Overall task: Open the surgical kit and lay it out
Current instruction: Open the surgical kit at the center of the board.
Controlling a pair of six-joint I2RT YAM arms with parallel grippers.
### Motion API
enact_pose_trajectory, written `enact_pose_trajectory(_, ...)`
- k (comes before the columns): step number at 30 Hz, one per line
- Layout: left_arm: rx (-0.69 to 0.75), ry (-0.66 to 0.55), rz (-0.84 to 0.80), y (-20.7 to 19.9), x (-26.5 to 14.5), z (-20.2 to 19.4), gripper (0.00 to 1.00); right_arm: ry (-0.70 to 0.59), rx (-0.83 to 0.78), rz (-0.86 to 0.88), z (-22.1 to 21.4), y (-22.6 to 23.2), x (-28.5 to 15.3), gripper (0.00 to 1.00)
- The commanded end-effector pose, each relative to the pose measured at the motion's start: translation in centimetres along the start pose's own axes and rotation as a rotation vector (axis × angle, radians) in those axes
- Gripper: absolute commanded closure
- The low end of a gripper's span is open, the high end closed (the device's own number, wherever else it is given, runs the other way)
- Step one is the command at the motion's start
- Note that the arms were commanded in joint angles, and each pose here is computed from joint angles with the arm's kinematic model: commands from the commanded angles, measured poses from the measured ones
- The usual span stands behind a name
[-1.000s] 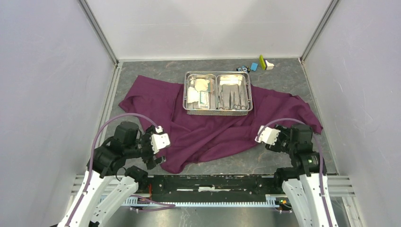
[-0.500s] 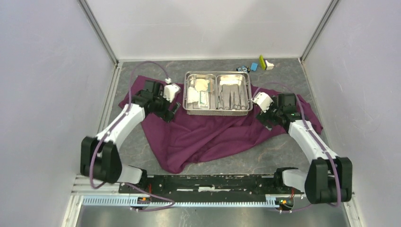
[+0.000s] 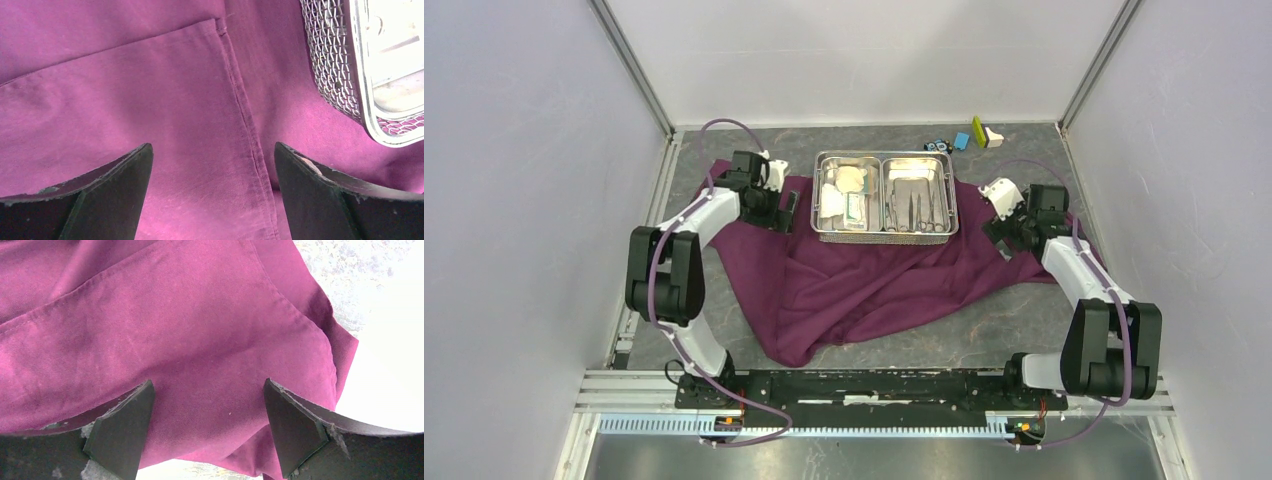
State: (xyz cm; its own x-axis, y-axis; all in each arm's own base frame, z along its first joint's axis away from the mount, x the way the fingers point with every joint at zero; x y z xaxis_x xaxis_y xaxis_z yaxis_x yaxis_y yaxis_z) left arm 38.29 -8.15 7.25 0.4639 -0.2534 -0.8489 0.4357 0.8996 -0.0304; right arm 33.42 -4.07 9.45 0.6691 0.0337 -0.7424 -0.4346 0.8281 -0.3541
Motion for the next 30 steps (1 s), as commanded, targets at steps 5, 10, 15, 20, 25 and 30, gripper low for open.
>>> enact_pose_trajectory(5,0.008,0.032,0.103,-0.7,2.0,0.3,0.11,-0.021,0.027,-0.034,0.7,-2.4,-0.1,0.13)
enact_pose_trajectory(10,0.012,0.083,0.158,0.2,3.0,-0.7,0.20,-0.011,0.019,-0.034,0.2,-2.4,-0.4,0.13)
enact_pose_trajectory(15,0.026,0.104,0.134,-0.2,3.4,-1.3,0.45,-0.016,0.025,-0.026,0.3,-2.5,-0.5,0.13)
enact_pose_trajectory(20,0.029,0.080,0.100,-0.4,2.2,-0.5,0.78,-0.048,0.057,0.036,1.5,-1.8,-0.6,0.12)
enact_pose_trajectory(25,-0.006,-0.031,0.089,0.1,-1.2,1.8,0.98,-0.072,0.100,0.032,2.9,-2.4,-0.6,0.12)
enact_pose_trajectory(30,-0.045,-0.138,0.107,1.3,-4.4,3.2,0.98,-0.098,0.225,-0.002,5.1,-4.1,0.3,0.12)
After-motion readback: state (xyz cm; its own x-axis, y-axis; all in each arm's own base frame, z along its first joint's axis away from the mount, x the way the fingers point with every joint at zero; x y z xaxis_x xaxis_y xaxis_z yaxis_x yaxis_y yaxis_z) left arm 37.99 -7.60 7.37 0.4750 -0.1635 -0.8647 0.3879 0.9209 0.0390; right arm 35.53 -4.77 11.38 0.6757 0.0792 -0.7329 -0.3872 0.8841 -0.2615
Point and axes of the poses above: each gripper's point midway between its finger pads, its own x axis out along the fingers, its own y axis along the line the jaws close on, z = x × y, the point moved 1 cm from there along -x, back along the fingers, and after that the axes turned 5 degrees about x, right-handed, at the moved point
